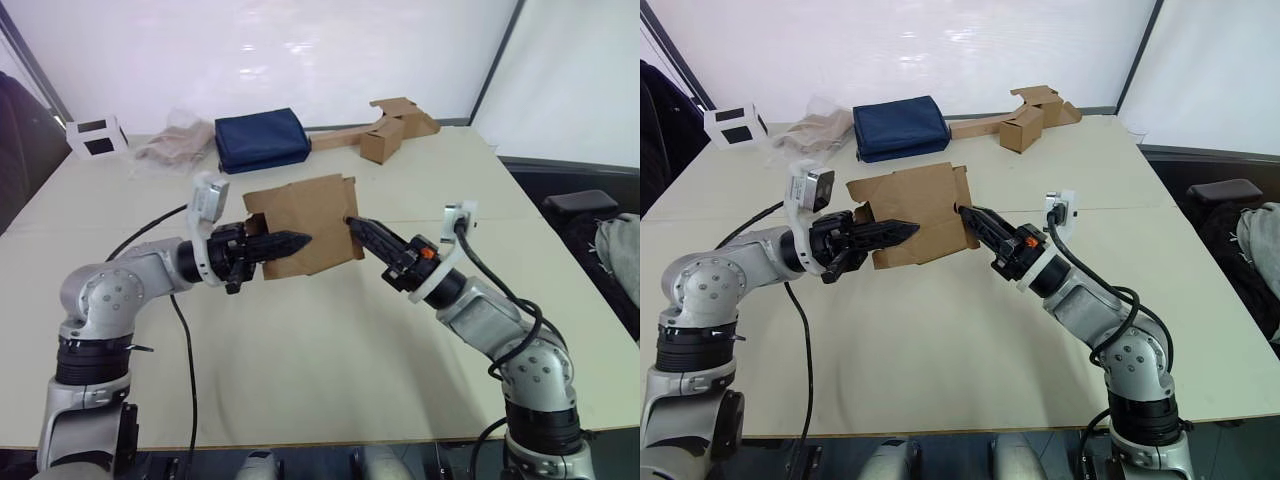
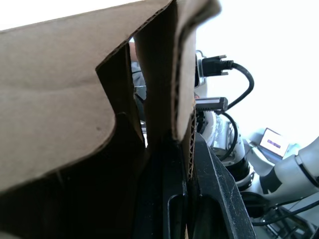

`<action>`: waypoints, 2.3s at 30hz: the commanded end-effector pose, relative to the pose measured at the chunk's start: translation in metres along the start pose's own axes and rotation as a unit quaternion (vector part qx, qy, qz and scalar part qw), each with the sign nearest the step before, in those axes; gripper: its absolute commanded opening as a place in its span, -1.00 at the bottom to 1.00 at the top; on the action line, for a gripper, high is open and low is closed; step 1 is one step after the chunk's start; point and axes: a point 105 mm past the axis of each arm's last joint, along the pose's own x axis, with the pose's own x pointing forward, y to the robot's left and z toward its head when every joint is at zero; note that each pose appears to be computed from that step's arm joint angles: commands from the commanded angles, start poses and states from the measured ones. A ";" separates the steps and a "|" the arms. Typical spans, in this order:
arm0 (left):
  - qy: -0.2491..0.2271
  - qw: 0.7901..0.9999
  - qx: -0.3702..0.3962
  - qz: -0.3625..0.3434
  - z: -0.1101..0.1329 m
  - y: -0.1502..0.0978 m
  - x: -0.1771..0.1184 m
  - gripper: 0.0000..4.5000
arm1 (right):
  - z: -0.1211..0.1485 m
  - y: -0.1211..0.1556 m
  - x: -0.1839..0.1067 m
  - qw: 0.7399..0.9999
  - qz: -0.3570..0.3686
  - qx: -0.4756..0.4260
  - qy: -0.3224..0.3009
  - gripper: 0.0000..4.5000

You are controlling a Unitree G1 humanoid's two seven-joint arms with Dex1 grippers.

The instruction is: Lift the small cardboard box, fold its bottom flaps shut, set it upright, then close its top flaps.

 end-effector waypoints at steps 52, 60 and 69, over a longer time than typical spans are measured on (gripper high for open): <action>0.011 1.000 0.016 -0.013 0.001 0.001 0.006 -1.00 | 0.003 -0.007 -0.018 0.999 -0.017 -0.021 0.040 -0.97; 0.173 0.980 0.096 0.036 -0.013 0.025 0.012 -1.00 | 0.006 -0.037 -0.057 0.986 -0.085 -0.102 0.104 -0.97; 0.488 0.830 0.259 -0.076 -0.012 0.042 0.011 -1.00 | -0.011 -0.031 -0.058 0.972 -0.063 -0.163 0.155 -0.97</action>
